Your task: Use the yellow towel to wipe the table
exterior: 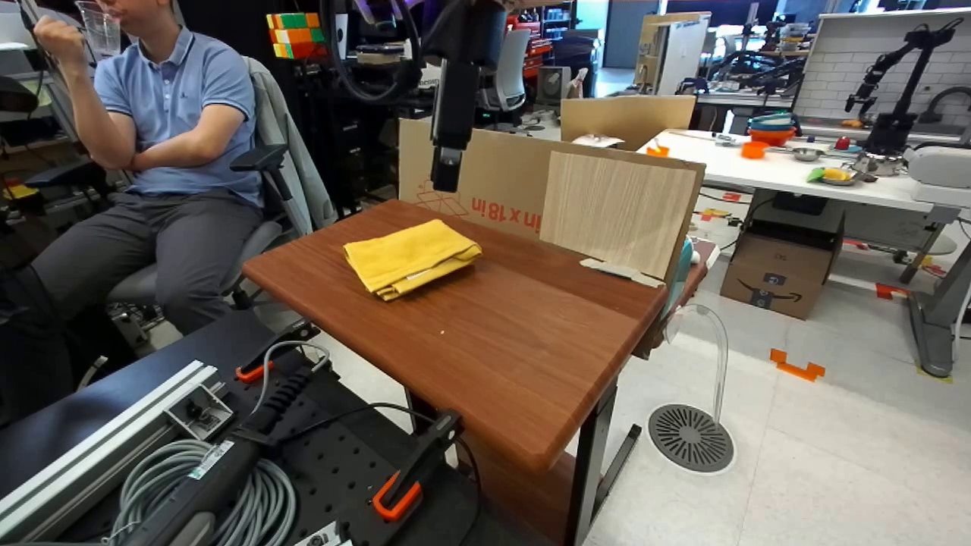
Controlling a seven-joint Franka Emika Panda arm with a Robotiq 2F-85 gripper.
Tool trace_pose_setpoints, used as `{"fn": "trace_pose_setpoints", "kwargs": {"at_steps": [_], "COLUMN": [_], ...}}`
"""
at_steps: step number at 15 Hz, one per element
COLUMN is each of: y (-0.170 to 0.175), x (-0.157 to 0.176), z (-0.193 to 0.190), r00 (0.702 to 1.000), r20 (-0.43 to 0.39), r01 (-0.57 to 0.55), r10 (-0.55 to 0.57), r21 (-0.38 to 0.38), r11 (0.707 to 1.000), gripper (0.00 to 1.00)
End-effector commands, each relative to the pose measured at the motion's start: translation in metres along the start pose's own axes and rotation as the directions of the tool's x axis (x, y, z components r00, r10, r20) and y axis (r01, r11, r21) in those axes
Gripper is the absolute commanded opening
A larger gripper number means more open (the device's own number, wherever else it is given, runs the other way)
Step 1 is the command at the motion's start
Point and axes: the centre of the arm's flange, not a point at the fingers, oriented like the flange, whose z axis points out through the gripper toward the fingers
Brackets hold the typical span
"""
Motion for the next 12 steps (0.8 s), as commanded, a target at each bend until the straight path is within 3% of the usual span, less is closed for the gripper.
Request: {"fn": "trace_pose_setpoints", "kwargs": {"at_steps": [1, 3, 6, 12], "y": [-0.002, -0.005, -0.022, -0.065], "x": [0.003, -0.005, -0.022, -0.058], "z": [0.001, 0.01, 0.043, 0.133], "r00": [1.0, 0.998, 0.995, 0.996], "r20": [0.001, 0.06, 0.092, -0.087], "r01": [-0.002, -0.037, -0.047, 0.031], "r10": [0.002, 0.03, 0.031, -0.012], "r21": [-0.001, 0.112, 0.184, 0.221], "r11": [1.0, 0.993, 0.982, 0.975], "gripper": [1.0, 1.0, 1.0, 1.0]}}
